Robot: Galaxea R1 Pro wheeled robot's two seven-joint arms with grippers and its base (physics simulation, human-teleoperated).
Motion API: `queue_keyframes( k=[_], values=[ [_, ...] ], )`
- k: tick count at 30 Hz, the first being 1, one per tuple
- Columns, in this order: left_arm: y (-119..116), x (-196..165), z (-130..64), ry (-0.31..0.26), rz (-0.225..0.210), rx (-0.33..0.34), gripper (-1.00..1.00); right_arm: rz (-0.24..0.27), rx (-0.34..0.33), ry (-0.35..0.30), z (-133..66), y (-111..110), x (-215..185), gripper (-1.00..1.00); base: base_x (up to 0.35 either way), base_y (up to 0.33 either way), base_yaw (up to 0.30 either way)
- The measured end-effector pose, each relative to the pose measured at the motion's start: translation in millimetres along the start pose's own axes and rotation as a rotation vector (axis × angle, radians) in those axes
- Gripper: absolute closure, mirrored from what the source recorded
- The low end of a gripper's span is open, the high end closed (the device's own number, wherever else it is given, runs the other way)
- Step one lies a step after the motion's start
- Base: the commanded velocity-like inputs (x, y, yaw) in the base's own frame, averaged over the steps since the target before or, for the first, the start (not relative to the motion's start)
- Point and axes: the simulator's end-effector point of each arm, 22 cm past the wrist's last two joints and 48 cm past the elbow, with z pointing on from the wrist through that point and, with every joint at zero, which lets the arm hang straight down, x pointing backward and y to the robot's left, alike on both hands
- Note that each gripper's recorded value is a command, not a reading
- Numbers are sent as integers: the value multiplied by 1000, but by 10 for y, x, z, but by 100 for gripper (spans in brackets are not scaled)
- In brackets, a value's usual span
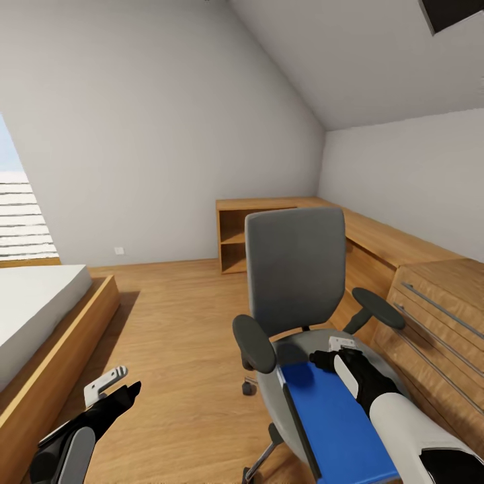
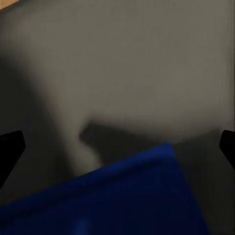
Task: In the bedroom, organize the workspace by keeping the computer under the desk, ensuring the monitor is on the desk, placing the keyboard on the desk next to the monitor, placing the mouse on the desk next to the keyboard, moving the folder from the swivel chair onto the desk next to the mouse, stacking the notebook on top of the folder with the pen on top of the notebook, and positioning the swivel chair next to the desk.
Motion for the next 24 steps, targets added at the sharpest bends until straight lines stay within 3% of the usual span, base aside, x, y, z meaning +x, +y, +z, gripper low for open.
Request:
queue_keyframes(
  k=[24],
  values=[
    [-1,8,1,3,0,0,-100,0,0,-1,0,1,-1,-100,-3,0,0]
  ],
)
